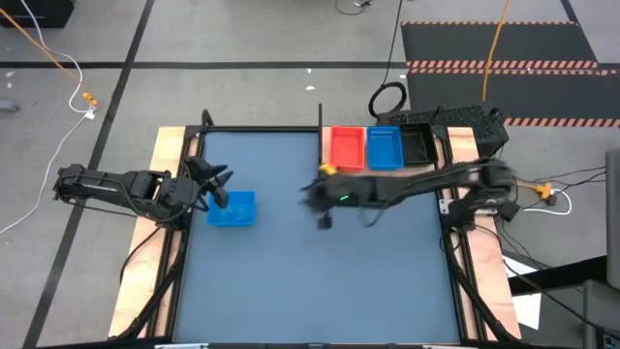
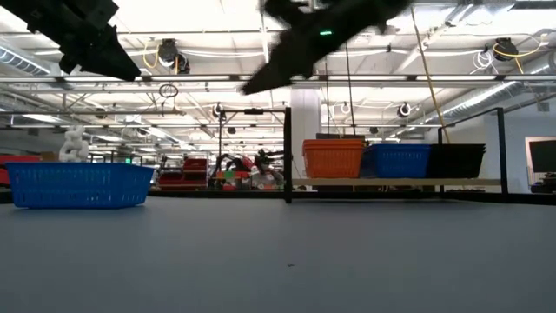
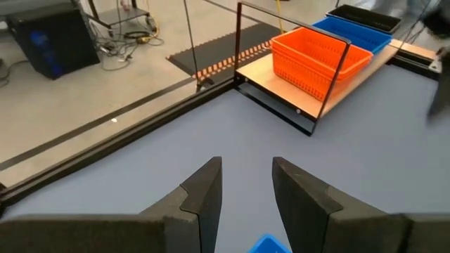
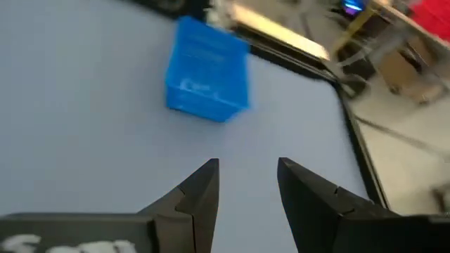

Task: Stack baskets on shelf by color
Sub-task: Put the blue basket on the shelf

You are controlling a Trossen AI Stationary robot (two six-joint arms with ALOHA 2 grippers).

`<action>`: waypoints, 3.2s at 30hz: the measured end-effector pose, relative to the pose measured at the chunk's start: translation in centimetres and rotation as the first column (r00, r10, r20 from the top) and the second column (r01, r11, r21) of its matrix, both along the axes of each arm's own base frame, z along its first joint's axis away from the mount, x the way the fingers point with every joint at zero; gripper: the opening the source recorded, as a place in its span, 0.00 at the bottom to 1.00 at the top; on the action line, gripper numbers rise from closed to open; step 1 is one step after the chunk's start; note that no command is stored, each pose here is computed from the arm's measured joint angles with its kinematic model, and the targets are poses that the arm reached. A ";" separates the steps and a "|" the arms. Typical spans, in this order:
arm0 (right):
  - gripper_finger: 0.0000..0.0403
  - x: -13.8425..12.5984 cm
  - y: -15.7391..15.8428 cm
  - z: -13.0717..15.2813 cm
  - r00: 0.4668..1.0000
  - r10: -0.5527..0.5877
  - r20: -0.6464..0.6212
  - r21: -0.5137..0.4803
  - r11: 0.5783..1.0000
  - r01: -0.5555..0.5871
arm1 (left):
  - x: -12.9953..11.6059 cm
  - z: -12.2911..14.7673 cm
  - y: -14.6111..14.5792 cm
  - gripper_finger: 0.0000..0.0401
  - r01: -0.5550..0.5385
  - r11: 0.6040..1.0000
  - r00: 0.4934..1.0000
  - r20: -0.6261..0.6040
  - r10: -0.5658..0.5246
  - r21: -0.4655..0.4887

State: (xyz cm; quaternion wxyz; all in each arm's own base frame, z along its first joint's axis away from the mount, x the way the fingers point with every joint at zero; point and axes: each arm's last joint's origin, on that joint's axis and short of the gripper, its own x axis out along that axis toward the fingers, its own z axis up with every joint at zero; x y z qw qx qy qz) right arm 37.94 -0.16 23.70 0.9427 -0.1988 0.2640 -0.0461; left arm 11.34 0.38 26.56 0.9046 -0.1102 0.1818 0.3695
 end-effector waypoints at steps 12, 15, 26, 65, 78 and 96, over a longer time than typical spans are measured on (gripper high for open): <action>0.34 13.6 0.4 -4.4 0.908 0.231 -0.348 -0.467 0.797 -0.382 | -0.4 -0.4 0.1 0.32 0.007 1.000 0.997 -0.074 -0.005 0.020; 0.34 14.8 0.3 -5.9 0.878 0.236 -0.417 -0.535 0.717 -0.447 | -0.6 -0.7 0.1 0.32 -0.007 1.000 0.996 -0.089 0.008 0.004; 0.34 15.9 -0.2 -8.7 0.829 0.238 -0.507 -0.591 0.604 -0.535 | -0.4 -0.4 0.1 0.32 -0.007 1.000 0.998 -0.054 0.007 0.000; 0.05 16.8 0.2 -10.5 0.862 0.330 -0.385 -0.535 0.681 -0.500 | -0.2 -0.2 0.0 0.32 0.021 0.999 0.999 -0.051 -0.020 0.028; 0.00 7.9 6.8 2.8 0.862 0.152 -0.484 -0.142 0.958 -0.249 | -0.5 -0.6 0.0 0.32 0.007 1.000 0.997 -0.076 -0.008 -0.017; 0.00 -11.7 -2.8 13.6 0.711 -0.502 -0.492 -0.343 0.863 0.372 | -0.4 -0.5 -0.1 0.32 0.016 0.999 0.999 -0.046 -0.018 -0.047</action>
